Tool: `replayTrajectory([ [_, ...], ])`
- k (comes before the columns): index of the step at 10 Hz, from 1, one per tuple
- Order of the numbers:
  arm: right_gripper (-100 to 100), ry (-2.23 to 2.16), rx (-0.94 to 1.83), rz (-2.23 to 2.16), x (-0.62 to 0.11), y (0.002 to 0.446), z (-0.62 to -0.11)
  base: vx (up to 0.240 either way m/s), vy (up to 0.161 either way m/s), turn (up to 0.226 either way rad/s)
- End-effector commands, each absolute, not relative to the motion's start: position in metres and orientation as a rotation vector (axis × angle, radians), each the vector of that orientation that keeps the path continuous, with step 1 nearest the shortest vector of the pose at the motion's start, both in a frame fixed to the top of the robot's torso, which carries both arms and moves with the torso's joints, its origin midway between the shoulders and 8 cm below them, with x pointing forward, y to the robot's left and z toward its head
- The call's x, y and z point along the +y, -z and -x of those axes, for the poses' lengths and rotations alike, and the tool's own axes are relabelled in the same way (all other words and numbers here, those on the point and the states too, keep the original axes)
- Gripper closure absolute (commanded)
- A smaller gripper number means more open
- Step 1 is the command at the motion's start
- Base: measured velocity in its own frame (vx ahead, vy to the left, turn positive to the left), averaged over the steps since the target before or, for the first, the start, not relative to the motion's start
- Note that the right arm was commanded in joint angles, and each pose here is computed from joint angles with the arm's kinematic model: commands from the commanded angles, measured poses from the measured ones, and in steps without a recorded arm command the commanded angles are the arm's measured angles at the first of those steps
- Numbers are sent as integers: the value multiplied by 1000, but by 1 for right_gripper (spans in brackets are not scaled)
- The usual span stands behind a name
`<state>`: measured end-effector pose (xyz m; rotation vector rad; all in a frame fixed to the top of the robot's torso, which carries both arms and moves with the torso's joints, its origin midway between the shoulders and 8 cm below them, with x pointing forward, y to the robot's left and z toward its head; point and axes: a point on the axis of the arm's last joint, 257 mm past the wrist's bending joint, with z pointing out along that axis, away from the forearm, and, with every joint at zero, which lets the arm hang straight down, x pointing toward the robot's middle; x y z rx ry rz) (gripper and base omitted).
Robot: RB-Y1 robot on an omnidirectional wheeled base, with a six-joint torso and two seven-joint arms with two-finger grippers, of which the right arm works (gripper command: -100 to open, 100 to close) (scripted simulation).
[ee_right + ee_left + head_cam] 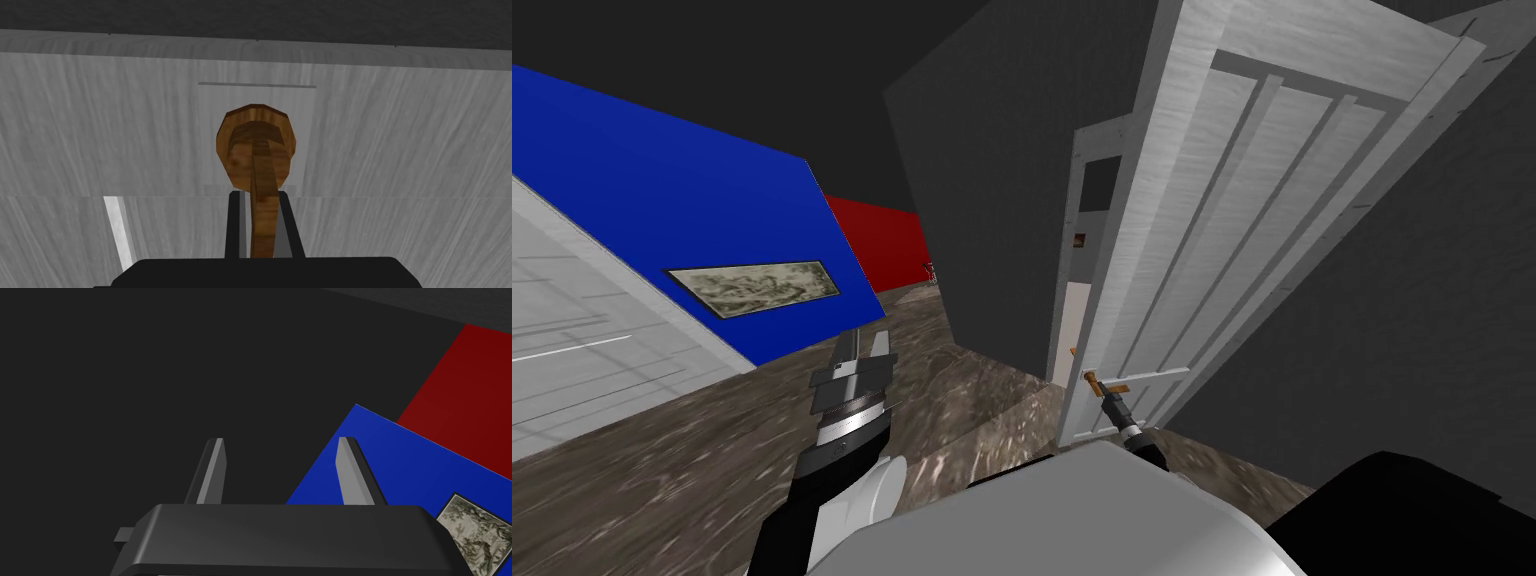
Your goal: Pull the door open
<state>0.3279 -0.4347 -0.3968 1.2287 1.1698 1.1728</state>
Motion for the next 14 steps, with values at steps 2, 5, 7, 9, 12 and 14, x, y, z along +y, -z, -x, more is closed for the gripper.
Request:
replayTrajectory([
  [2,100,-1166,1171,-1233,-435,399,-341,-181,-31,91],
  [5,100,-1162,1168,-1233,-433,399,-363,-180,-61,132],
  [7,100,-1162,1167,-1234,-432,398,-370,-152,-39,77],
  [9,100,-1161,1166,-1234,-430,397,-384,-143,-37,94],
  [12,100,-1161,1164,-1236,-426,396,-403,-204,-61,116],
  [14,100,-1161,1163,-1237,-424,395,-411,-184,-54,74],
])
